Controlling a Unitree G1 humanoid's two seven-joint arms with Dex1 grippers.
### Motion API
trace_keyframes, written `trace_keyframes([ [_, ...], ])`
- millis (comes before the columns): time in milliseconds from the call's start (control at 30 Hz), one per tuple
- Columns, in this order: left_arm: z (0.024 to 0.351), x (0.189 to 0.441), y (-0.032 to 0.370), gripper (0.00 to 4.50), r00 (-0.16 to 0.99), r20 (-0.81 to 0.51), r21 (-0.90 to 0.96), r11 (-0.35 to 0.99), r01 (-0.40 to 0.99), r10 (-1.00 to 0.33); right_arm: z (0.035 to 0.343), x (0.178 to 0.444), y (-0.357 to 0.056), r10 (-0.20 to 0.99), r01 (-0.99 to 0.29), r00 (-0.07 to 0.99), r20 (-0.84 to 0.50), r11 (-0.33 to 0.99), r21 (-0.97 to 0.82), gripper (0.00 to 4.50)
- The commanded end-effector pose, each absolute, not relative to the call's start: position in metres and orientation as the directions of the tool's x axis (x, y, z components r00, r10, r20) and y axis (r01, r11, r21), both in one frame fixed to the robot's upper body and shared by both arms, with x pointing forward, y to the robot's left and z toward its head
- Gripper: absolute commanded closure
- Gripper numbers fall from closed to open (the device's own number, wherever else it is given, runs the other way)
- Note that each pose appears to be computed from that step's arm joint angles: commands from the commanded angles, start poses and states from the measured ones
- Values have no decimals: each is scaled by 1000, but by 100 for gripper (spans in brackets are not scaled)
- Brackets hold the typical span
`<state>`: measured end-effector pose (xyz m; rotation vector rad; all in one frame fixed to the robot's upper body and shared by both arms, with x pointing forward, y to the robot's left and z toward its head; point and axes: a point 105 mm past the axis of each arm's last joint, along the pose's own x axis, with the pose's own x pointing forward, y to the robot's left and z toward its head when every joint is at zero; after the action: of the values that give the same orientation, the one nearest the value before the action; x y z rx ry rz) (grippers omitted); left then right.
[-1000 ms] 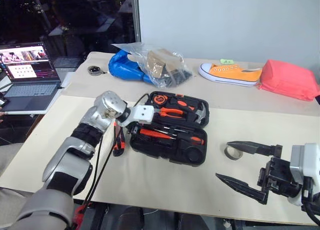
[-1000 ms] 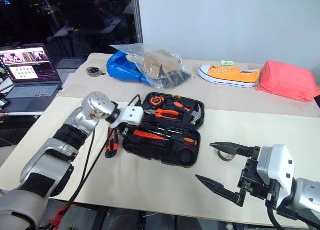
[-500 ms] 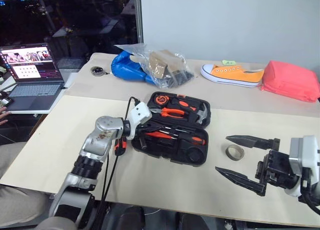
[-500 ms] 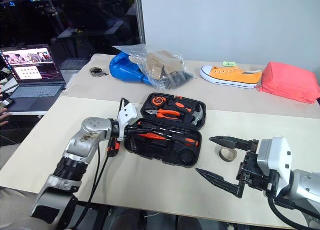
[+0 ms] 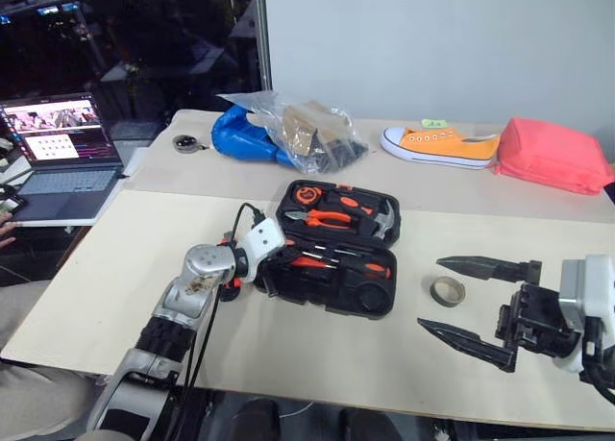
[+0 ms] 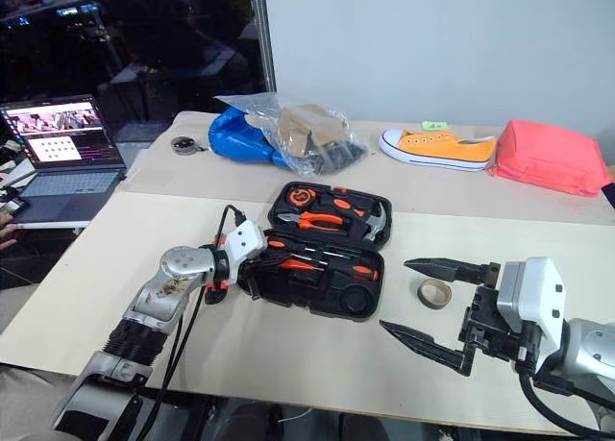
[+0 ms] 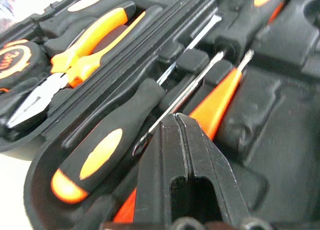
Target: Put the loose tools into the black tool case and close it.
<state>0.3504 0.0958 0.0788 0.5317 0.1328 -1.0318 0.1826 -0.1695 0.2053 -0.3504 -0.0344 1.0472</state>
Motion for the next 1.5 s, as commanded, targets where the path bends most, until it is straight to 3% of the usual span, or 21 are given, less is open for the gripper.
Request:
trace_keyframes([
  [33, 49, 348, 113, 448, 535, -427, 302, 443, 844, -729, 210, 181, -167, 855, -838, 500, -138, 438, -326, 0],
  [433, 43, 351, 152, 448, 583, -515, 327, 484, 811, -628, 207, 182, -165, 862, -845, 490, -133, 431, -318, 0],
  [533, 65, 351, 143, 448, 592, -413, 305, 507, 806, -693, 207, 183, -164, 863, -845, 488, -130, 430, -317, 0],
  [633, 117, 351, 128, 448, 608, -183, 182, 581, 793, -772, 208, 182, -162, 869, -847, 481, -117, 427, -317, 0],
  [767, 167, 352, 141, 448, 713, -61, 42, 712, 701, -698, 210, 184, -159, 880, -854, 466, -92, 420, -308, 0],
  [867, 176, 352, 162, 378, 826, -81, -34, 830, 557, -557, 207, 188, -158, 889, -862, 450, -89, 406, -304, 0],
  [967, 172, 341, 179, 270, 898, -158, -78, 911, 404, -412, 207, 192, -157, 898, -869, 433, -79, 392, -301, 0],
  [1067, 151, 327, 186, 152, 915, -289, -107, 960, 260, -280, 207, 198, -155, 909, -880, 409, -74, 372, -295, 0],
  [1200, 132, 317, 176, 8, 902, -383, -107, 980, 169, -197, 208, 204, -152, 925, -895, 373, -76, 337, -292, 0],
  [1500, 83, 306, 171, 8, 806, -589, -7, 998, 70, -61, 214, 208, -156, 932, -903, 350, -99, 307, -302, 0],
])
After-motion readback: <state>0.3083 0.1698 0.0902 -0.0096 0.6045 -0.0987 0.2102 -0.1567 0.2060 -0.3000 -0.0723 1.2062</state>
